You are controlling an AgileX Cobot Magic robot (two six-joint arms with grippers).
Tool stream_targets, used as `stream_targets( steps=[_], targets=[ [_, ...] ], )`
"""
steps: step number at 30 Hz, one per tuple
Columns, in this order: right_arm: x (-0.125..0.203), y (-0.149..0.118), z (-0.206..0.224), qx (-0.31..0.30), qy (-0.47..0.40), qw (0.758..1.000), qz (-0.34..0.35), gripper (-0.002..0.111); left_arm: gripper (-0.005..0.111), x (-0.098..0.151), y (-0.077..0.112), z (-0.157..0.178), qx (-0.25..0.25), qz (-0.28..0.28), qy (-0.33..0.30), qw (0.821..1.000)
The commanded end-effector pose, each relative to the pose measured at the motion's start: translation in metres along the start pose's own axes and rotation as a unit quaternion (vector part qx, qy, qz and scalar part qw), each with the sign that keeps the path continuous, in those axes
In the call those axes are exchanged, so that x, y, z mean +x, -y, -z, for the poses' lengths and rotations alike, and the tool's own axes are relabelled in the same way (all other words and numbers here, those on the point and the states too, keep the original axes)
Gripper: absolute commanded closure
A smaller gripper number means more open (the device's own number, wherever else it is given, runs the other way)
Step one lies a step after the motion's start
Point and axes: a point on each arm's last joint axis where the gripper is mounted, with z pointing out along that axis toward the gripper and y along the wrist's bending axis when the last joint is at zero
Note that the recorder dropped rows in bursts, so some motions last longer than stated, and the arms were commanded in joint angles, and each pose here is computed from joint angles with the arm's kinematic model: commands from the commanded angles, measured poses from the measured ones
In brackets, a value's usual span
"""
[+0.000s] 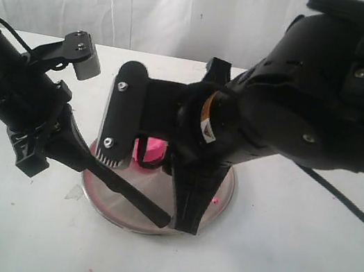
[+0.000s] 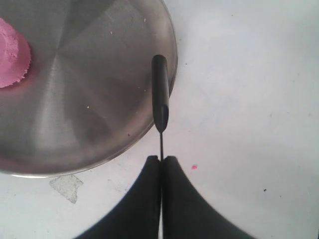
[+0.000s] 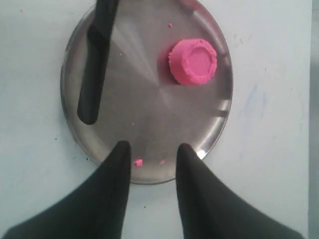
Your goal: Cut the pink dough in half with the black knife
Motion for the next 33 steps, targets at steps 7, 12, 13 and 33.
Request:
stream_targets(
  steps=[7, 12, 13, 33],
  targets=[
    [0.033, 0.025, -0.018, -0.148, 0.087, 0.976, -0.135, 0.078, 0.107, -0.001, 0.002, 0.001, 0.007, 0.004, 0.004, 1.000],
    [0.045, 0.032, -0.040, -0.183, 0.099, 0.967, -0.149, 0.078, 0.107, -0.001, 0.002, 0.001, 0.006, 0.004, 0.004, 1.000],
    [0.046, 0.032, -0.046, -0.184, 0.096, 0.967, -0.152, 0.078, 0.107, -0.001, 0.002, 0.001, 0.006, 0.004, 0.004, 1.000],
    [0.045, 0.013, -0.102, -0.257, 0.112, 0.951, -0.127, 0.062, 0.107, -0.001, 0.000, 0.001, -0.002, 0.004, 0.007, 1.000]
  ],
)
